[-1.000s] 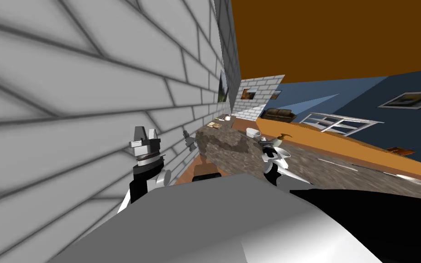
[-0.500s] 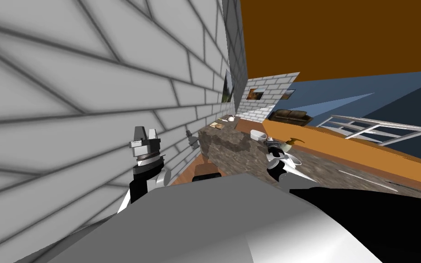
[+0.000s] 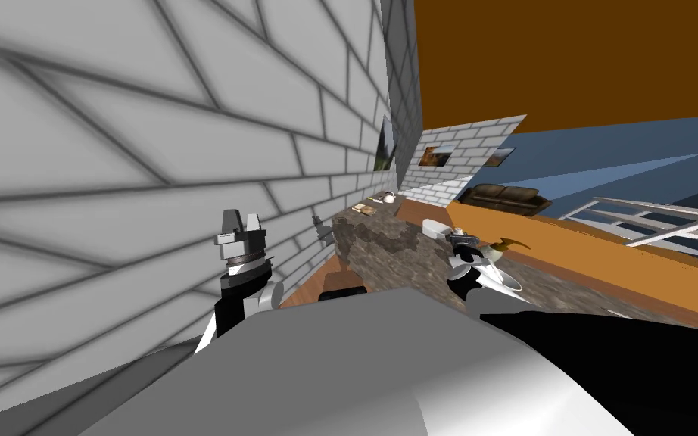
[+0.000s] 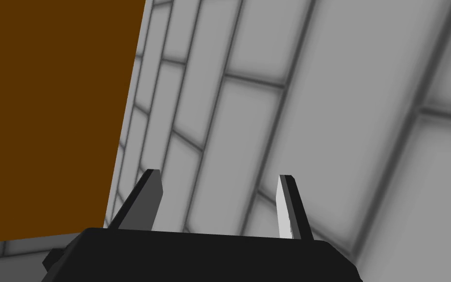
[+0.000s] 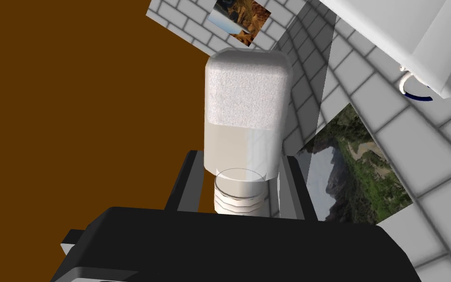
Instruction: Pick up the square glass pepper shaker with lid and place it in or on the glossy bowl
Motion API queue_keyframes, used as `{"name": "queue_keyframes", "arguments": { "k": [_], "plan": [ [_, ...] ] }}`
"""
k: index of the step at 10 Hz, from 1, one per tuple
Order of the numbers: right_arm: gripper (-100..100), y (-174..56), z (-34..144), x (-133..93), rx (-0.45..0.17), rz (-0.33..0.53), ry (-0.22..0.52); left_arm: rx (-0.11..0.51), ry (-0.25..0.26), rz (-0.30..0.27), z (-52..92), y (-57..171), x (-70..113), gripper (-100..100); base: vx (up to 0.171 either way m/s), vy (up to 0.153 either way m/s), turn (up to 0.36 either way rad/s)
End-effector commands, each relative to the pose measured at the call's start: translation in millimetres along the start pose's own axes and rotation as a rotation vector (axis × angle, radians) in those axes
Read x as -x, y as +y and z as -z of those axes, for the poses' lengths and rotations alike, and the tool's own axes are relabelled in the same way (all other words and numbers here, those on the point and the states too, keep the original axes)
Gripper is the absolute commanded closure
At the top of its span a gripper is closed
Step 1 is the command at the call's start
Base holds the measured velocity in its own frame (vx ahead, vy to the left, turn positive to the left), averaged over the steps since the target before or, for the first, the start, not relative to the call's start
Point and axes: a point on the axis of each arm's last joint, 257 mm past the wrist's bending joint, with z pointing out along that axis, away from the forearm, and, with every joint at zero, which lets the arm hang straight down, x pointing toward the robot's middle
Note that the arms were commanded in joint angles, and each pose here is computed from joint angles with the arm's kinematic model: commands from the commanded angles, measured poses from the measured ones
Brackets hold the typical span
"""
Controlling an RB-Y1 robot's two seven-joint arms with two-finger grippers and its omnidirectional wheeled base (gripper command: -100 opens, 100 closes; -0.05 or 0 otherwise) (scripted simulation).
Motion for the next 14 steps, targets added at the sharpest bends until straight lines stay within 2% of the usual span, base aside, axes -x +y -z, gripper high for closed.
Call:
{"name": "queue_keyframes", "arguments": {
  "k": [1,3,5,6,10,14],
  "plan": [
    [100,-8,-2.5,-1,-0.018,-0.021,0.008,0.0,0.0,0.0,0.0,0,0.0,0,0.034,-0.072,0.073],
    [100,-8,-2.5,-1,-0.018,-0.021,0.008,0.0,0.0,0.0,0.0,0,0.0,0,0.006,-0.008,-0.027],
    [100,-31,-3.1,-6,-0.056,-0.054,0.026,0.0,0.0,0.0,0.0,0,0.0,0,0.022,-0.04,0.166],
    [100,-31,-3.0,-6,-0.056,-0.055,0.027,0.0,0.0,0.0,0.0,0,0.0,0,0.039,-0.068,0.106],
    [100,-65,-0.5,-17,-0.118,-0.121,0.057,0.0,0.0,0.0,0.0,0,0.0,0,0.049,-0.073,0.148],
    [100,-87,6.5,-32,-0.164,-0.185,0.089,0.0,0.0,0.0,0.0,0,0.0,0,0.07,-0.066,0.11]
  ]
}}
